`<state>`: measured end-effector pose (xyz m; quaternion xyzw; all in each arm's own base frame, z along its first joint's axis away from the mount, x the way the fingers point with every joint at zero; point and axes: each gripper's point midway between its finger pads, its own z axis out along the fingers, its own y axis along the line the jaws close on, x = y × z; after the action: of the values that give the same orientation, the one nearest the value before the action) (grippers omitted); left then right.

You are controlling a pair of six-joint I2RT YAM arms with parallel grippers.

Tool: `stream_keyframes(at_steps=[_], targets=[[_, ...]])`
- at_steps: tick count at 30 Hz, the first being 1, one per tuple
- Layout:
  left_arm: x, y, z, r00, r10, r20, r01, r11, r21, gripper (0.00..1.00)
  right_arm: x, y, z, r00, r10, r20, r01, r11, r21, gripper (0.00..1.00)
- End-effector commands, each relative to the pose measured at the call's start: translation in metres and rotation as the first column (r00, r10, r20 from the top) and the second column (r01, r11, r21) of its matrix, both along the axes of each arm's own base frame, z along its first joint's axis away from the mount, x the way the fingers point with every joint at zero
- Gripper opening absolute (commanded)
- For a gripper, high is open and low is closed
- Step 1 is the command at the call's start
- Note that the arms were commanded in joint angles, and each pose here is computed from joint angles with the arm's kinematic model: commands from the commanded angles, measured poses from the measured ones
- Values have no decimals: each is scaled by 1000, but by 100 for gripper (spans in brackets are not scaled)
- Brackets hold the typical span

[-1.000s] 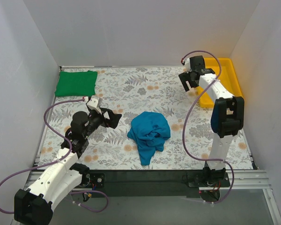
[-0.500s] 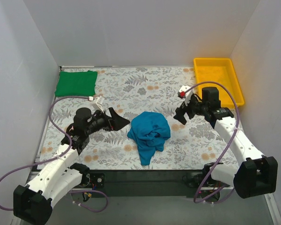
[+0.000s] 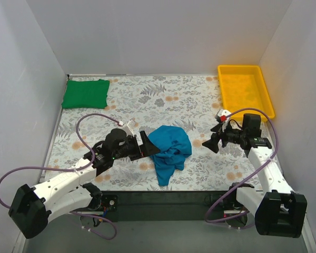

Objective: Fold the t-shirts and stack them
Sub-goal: Flatten the tshirt out

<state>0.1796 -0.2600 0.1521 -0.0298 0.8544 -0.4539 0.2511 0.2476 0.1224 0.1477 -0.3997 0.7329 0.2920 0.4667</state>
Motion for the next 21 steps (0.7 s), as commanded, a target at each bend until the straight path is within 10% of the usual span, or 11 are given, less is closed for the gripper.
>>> stream_keyframes(at_steps=[1, 21], targets=[[13, 0, -5, 994, 113, -10, -113, 993, 33, 93, 10, -1, 5, 1000, 4, 4, -4, 1000, -2, 96], [33, -25, -24, 976, 208, -70, -202, 976, 83, 89, 13, -4, -10, 998, -5, -68, 3, 1000, -17, 95]])
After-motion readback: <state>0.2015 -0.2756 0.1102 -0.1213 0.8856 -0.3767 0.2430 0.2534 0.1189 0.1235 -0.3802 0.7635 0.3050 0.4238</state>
